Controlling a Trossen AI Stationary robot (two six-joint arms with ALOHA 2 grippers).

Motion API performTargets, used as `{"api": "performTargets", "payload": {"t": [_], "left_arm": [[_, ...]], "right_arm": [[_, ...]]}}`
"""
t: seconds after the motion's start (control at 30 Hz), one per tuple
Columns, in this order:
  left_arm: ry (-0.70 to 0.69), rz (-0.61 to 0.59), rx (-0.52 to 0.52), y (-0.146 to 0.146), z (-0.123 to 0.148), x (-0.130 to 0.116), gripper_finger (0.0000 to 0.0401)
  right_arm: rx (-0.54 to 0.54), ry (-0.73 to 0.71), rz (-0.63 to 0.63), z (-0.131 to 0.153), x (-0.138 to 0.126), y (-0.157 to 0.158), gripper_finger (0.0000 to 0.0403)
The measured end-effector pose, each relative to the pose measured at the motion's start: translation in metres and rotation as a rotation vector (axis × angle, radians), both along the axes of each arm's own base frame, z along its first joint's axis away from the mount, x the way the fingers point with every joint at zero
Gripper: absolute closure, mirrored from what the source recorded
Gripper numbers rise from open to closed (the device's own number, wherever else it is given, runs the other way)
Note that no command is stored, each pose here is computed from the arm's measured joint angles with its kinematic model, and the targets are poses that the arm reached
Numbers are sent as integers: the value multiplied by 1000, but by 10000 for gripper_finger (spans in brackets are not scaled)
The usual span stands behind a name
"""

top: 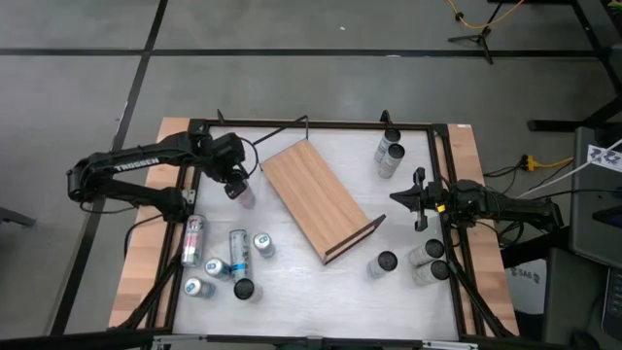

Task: Place canned beverage on shelf
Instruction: Put the top white-pink soda can on the shelf

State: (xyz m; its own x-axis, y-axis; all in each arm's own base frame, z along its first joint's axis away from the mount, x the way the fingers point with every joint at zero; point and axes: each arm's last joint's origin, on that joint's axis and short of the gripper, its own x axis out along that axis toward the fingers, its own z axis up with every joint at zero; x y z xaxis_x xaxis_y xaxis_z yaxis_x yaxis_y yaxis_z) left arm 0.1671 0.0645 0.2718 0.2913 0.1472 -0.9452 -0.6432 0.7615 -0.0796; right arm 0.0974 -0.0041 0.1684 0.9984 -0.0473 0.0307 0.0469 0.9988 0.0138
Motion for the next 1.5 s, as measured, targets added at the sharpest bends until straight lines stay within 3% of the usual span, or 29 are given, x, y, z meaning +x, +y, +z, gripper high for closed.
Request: {"api": "performTargets", "payload": {"t": [0.23,0.73,1.2,1.5], "left_arm": [[-69,-104,13,-8,2,10,164],[-177,-156,6,-13,9,20,164],[-390,-164,87,-11,81,27,164],[-392,-321,198,1,110,62,164]], "right_arm": [[0,0,0,0,0,0,402],[0,0,0,0,0,0,402],[0,0,0,0,0,0,402],[0,0,0,0,0,0,402]]}}
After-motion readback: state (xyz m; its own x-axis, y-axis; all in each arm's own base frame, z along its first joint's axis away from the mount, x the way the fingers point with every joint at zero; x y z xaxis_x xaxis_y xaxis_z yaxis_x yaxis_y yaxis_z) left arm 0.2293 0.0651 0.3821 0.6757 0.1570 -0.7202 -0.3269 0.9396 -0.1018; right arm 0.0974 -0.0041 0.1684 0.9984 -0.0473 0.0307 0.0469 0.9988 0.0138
